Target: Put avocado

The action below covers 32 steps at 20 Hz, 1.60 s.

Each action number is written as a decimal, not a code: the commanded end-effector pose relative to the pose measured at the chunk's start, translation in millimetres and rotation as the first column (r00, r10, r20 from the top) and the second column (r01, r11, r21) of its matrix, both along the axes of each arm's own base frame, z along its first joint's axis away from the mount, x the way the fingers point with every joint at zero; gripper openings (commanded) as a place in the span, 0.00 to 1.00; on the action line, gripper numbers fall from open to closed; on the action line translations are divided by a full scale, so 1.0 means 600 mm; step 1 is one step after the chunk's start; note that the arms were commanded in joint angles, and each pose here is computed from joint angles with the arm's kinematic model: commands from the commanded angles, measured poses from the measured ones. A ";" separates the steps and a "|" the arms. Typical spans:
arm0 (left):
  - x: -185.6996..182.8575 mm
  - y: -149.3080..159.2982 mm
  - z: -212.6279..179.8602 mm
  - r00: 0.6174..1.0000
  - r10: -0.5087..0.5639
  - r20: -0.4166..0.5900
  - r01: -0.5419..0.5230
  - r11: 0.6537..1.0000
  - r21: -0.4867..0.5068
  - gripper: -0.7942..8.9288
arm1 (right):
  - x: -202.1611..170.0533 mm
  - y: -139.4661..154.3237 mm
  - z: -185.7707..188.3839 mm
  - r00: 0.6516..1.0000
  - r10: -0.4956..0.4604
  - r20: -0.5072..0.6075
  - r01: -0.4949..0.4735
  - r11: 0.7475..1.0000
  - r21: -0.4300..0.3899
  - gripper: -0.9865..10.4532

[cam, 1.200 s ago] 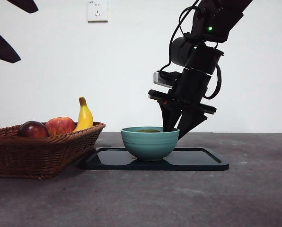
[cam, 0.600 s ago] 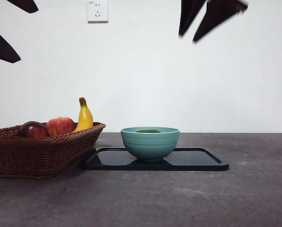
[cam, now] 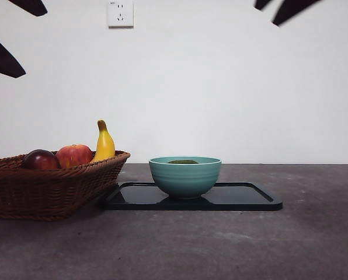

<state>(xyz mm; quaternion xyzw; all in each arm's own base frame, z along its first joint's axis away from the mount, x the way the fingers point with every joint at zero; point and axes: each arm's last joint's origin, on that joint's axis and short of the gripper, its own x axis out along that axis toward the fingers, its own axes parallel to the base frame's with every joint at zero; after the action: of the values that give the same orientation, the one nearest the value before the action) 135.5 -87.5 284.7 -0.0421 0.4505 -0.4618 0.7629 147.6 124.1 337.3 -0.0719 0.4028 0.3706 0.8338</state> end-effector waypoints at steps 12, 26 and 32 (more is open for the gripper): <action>0.002 -0.002 0.004 1.000 -0.016 0.016 0.016 1.000 -0.005 0.14 | -0.039 -0.003 -0.047 0.998 0.054 -0.040 -0.053 0.998 0.028 0.14; 0.002 -0.002 0.004 1.000 -0.015 0.016 0.015 1.000 -0.004 0.09 | -0.039 -0.003 -0.047 0.998 0.051 -0.038 -0.050 0.998 0.027 0.09; 0.002 0.003 0.018 0.983 -0.024 0.184 0.024 1.000 0.001 0.09 | -0.039 -0.003 -0.047 0.998 0.052 -0.037 -0.051 0.998 0.027 0.09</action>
<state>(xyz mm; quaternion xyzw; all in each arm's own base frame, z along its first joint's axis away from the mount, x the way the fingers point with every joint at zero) 137.4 -84.9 290.8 -0.0195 0.4046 -0.4578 0.7915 123.6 119.5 306.3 -0.0678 0.4154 0.3947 0.8167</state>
